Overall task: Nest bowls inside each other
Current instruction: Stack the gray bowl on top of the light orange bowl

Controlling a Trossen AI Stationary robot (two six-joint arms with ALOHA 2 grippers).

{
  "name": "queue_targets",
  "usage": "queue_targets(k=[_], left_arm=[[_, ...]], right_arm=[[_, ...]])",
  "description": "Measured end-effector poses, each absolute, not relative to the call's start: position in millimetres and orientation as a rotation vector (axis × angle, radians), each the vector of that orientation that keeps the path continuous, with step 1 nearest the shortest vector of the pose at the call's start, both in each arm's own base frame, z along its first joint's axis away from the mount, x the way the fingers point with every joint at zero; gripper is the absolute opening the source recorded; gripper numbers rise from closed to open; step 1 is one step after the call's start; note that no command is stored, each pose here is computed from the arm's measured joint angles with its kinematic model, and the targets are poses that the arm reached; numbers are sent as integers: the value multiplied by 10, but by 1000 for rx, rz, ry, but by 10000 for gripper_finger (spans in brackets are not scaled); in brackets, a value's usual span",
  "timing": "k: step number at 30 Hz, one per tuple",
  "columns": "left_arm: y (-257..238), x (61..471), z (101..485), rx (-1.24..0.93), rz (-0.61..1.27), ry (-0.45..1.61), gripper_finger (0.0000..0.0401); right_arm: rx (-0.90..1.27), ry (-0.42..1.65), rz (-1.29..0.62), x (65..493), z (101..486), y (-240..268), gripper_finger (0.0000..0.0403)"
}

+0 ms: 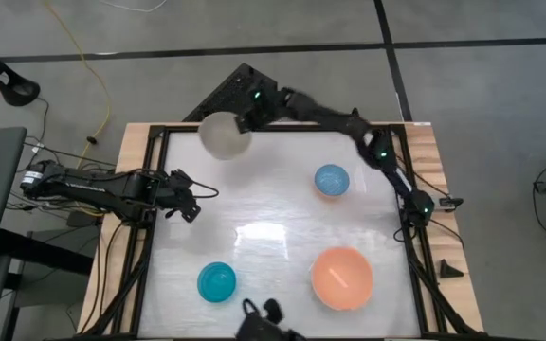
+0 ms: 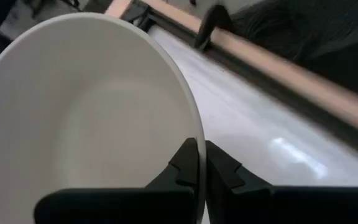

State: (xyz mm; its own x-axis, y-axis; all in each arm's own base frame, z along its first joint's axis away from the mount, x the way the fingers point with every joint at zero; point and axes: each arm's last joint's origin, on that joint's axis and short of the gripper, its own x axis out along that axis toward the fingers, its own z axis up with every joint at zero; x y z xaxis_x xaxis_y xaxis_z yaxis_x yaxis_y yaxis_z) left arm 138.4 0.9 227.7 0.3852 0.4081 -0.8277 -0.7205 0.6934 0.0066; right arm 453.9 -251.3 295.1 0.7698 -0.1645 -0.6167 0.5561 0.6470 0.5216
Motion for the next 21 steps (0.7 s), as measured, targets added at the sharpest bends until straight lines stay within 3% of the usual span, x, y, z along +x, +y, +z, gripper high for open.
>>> queue_targets(k=[8,13,21], left_arm=[[6,1438,2306,-349,725,863,255],[13,1512,2358,-299,726,765,255],[22,1567,2406,-227,726,697,255]], right_arm=[[577,884,-485,3499,3868,-2099,31],[500,975,-447,3020,4313,-1523,31],[515,968,-301,2336,4348,-338,31]])
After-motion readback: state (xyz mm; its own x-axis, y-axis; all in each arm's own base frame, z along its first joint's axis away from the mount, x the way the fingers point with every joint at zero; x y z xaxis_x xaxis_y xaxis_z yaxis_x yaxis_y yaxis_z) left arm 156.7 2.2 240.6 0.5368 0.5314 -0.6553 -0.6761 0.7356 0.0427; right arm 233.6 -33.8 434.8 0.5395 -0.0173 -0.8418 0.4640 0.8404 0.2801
